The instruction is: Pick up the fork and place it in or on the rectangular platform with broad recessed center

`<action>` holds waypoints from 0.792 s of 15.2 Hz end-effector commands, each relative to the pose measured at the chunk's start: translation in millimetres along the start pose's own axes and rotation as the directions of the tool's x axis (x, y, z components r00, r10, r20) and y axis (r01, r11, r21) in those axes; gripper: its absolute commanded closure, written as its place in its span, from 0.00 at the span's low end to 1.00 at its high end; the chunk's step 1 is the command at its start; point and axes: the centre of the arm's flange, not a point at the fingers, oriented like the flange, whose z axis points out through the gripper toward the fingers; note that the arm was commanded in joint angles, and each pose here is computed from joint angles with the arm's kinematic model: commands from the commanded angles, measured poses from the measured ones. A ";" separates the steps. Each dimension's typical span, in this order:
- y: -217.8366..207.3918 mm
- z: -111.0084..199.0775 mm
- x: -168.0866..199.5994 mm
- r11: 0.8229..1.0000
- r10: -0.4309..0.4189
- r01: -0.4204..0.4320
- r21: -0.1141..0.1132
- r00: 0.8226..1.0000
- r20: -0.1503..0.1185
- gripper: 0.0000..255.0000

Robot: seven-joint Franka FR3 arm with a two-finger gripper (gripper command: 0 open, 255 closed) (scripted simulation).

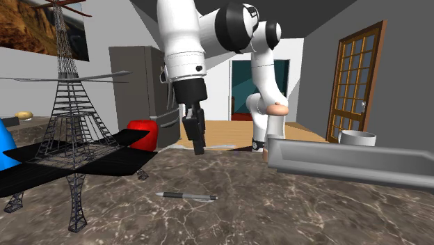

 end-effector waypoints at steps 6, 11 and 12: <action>-0.5 -37.3 -5.3 1.000 0.000 0.000 0.000 1.000 0.000 1.00; -0.8 -63.4 -9.1 1.000 0.000 0.000 0.000 1.000 0.000 1.00; -0.8 -68.6 -9.9 1.000 0.000 0.000 0.000 1.000 0.000 1.00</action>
